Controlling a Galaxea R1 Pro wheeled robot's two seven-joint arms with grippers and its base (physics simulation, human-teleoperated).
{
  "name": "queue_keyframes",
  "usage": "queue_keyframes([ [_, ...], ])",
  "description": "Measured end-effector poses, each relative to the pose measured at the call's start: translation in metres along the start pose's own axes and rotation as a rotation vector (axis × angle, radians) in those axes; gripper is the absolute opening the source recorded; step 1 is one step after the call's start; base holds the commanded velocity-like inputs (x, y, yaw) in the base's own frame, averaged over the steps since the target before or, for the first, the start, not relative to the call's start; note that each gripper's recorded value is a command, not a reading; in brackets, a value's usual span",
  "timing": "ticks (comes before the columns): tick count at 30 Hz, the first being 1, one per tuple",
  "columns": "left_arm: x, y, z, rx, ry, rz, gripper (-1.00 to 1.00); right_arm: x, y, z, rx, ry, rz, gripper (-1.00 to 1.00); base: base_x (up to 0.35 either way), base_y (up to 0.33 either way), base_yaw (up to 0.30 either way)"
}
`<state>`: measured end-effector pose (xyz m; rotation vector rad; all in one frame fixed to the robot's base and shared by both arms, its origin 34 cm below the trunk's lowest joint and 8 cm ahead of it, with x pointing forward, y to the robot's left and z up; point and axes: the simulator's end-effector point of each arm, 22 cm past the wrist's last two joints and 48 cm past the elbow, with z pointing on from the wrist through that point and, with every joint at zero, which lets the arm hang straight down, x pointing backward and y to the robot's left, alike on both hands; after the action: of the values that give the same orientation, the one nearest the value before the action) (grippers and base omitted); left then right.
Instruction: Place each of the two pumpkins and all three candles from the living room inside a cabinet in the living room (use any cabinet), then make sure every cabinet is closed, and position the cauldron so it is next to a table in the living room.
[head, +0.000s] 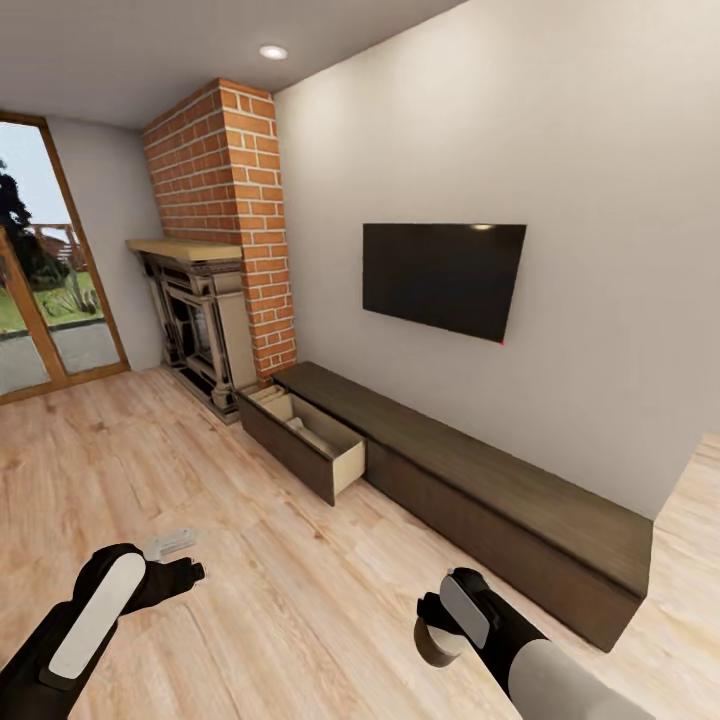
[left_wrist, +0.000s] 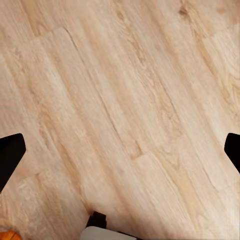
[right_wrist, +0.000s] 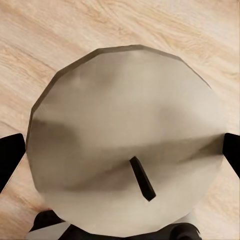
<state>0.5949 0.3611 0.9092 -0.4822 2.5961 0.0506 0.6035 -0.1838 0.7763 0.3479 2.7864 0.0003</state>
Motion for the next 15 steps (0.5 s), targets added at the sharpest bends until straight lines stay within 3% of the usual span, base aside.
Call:
queue_keyframes([
  [15,-0.0016,-0.0004,-0.0021,0.003,-0.005,-0.001,1.00,-0.0022,0.0000,-0.0022,0.001,-0.007,-0.003,-1.00,0.325,0.106,0.281],
])
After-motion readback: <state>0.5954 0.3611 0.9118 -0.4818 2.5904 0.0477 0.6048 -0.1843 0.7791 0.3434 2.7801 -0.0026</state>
